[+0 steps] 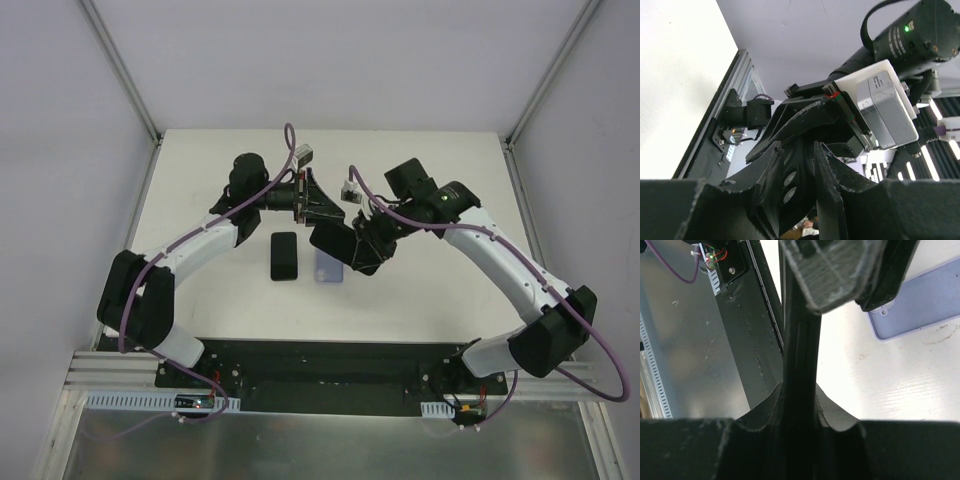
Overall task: Take the phone out of the phone case
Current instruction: Remove the phone case from the phone.
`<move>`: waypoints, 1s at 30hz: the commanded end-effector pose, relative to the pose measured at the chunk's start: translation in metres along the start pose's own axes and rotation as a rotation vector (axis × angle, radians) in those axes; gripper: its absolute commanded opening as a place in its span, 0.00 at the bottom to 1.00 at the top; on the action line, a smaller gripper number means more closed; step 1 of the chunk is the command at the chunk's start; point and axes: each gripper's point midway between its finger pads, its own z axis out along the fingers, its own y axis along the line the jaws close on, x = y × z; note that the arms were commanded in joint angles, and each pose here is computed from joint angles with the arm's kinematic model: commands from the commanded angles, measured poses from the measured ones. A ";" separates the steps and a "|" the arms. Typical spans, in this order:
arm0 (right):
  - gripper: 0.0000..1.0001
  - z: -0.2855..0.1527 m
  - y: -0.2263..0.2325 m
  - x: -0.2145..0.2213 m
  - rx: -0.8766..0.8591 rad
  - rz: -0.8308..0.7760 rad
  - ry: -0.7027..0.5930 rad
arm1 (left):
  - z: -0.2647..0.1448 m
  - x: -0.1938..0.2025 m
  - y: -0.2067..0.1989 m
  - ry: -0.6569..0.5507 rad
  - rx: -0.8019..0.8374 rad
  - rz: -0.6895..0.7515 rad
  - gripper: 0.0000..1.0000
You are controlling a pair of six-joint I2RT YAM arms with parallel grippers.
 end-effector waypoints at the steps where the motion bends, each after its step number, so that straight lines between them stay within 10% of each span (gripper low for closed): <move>1: 0.00 -0.025 0.014 -0.062 0.032 -0.228 -0.196 | 0.011 -0.005 0.057 -0.072 -0.142 -0.285 0.00; 13: 0.00 -0.030 0.017 -0.062 0.069 -0.286 -0.188 | 0.030 0.012 0.082 -0.005 -0.213 -0.365 0.00; 23: 0.00 -0.025 0.019 -0.047 0.016 -0.251 -0.177 | 0.017 -0.001 0.048 0.016 -0.160 -0.092 0.00; 30: 0.00 -0.046 0.029 -0.054 -0.113 -0.147 -0.266 | -0.028 0.000 0.033 0.084 -0.199 0.374 0.44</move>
